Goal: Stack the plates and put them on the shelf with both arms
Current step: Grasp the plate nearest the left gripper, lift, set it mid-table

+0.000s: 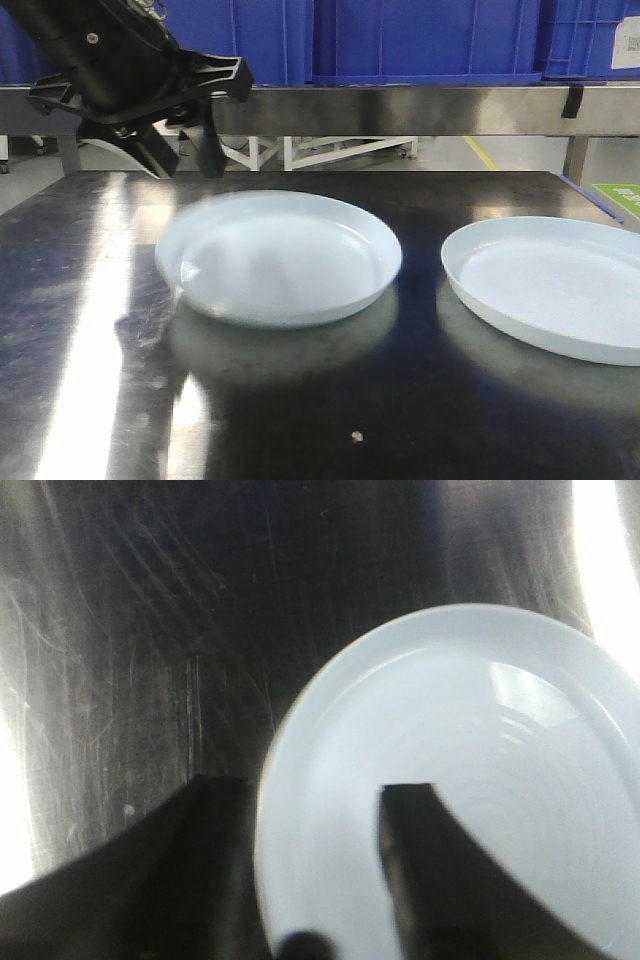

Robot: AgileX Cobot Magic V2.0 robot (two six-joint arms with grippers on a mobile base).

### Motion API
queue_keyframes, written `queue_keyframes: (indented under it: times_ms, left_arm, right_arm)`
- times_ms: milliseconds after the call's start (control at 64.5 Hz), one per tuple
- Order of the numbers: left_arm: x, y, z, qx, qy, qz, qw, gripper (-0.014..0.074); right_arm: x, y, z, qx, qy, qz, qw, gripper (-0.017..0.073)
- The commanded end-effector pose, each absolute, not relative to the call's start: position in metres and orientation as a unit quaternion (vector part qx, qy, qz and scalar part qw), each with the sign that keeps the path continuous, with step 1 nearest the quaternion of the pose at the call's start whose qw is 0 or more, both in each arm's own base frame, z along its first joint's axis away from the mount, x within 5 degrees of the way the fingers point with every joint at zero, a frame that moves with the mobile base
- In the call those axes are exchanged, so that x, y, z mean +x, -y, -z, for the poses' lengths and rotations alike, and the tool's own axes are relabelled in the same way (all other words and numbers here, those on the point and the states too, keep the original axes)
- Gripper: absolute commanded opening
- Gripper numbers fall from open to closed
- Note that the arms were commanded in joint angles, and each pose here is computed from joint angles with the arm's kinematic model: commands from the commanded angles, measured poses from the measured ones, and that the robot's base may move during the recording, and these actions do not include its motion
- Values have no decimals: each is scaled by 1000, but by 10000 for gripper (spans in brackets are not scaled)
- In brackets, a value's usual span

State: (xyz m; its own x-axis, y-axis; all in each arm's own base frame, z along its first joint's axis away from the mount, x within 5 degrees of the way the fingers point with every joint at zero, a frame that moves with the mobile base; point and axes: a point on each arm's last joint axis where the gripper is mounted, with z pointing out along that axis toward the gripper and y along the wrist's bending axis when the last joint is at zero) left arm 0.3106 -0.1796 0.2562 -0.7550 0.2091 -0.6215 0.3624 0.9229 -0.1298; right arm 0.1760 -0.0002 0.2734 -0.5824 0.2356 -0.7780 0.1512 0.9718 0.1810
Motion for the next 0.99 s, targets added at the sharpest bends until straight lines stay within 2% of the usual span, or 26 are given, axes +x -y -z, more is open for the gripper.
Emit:
queue_keyframes:
  times_ms: [0, 155, 248, 341, 403, 527, 760, 977]
  left_arm:
    - [311, 182, -285, 154, -905, 141, 370, 520]
    - [311, 181, -285, 154, -906, 140, 368, 463]
    - [310, 179, -288, 153, -906, 139, 369, 299]
    - [306, 176, -298, 154, -900, 141, 383, 63]
    - [302, 173, -310, 156, -891, 144, 402, 111]
    - [290, 158, -344, 141, -866, 158, 453, 90]
    - [252, 93, -411, 79, -815, 140, 557, 90]
    - [211, 35, -427, 12, -780, 83, 620, 90]
  right_arm:
    - [181, 0, -290, 99, -867, -50, 486, 559]
    - [181, 0, -290, 99, -867, -50, 486, 559]
    - [181, 0, -290, 100, -867, -50, 486, 559]
    - [181, 0, -290, 100, -867, -50, 486, 559]
    - [181, 0, -290, 100, -867, -50, 486, 559]
    - [181, 0, -290, 100, -867, -50, 486, 559]
    - [181, 0, -290, 100, -867, -50, 486, 559]
    - [181, 0, -289, 100, -869, -50, 482, 559]
